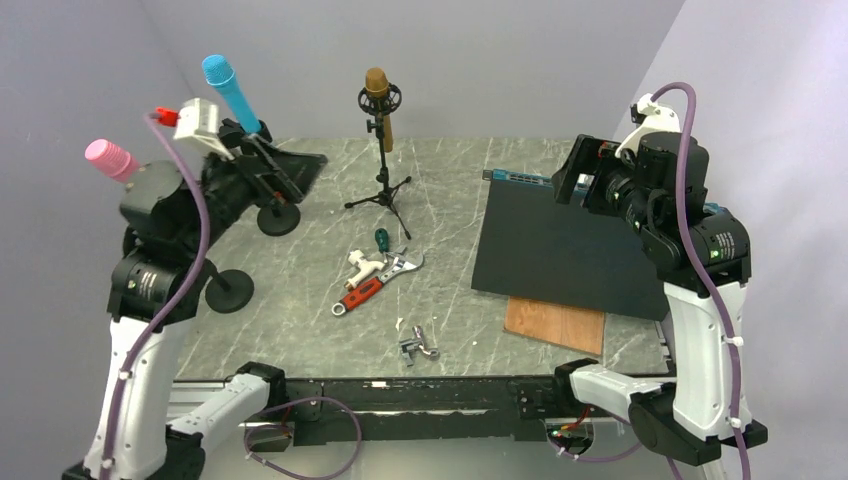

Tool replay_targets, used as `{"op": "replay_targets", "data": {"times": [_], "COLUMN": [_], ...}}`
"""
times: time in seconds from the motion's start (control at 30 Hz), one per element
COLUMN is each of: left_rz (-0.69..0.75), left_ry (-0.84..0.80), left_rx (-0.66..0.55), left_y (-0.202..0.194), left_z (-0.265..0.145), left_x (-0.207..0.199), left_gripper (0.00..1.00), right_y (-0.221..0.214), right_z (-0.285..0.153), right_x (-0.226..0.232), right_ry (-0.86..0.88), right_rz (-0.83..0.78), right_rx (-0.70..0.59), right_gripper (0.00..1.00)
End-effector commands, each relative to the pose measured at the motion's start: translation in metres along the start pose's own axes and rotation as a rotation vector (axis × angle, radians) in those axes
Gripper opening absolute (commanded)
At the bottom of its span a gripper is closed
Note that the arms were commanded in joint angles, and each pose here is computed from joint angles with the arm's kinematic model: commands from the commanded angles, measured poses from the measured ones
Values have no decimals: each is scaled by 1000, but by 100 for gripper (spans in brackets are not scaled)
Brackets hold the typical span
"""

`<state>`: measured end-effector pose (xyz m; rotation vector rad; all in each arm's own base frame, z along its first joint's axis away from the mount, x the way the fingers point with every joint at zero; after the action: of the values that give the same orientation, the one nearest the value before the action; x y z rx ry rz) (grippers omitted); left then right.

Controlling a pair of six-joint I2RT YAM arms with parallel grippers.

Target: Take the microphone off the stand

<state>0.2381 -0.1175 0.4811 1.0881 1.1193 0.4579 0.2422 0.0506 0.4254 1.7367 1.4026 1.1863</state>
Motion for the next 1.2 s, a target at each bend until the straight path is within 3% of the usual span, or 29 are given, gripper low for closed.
{"op": "replay_targets", "data": {"times": [0.0, 0.43, 0.87, 1.17], "left_rz": [-4, 77, 266, 293], "left_ry": [-19, -40, 140, 187], "left_rx": [-2, 119, -88, -11], "left_y": [-9, -50, -49, -68], "left_z": [24, 88, 118, 151], "left_x": [-13, -41, -1, 20], "left_gripper": [100, 100, 99, 97], "right_y": [-5, -27, -24, -18], "right_z": [-6, -17, -35, -37], "right_x": [-4, 14, 24, 24], "right_ry": [-8, 139, 218, 209], "right_rz": [3, 20, 39, 50], "right_rx": [7, 50, 26, 12], "right_gripper": [100, 100, 100, 100]}}
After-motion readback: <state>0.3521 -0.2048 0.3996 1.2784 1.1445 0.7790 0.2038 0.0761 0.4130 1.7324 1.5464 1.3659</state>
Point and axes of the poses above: each gripper's point midway between its finger pads, its own z axis out along the fingers, its own x axis along the line the jaws close on, y = z × x, the point moved 1 cm from there along -z, back along the fingers, and after that the axes turned 3 degrees about z, right-handed, at the moved point
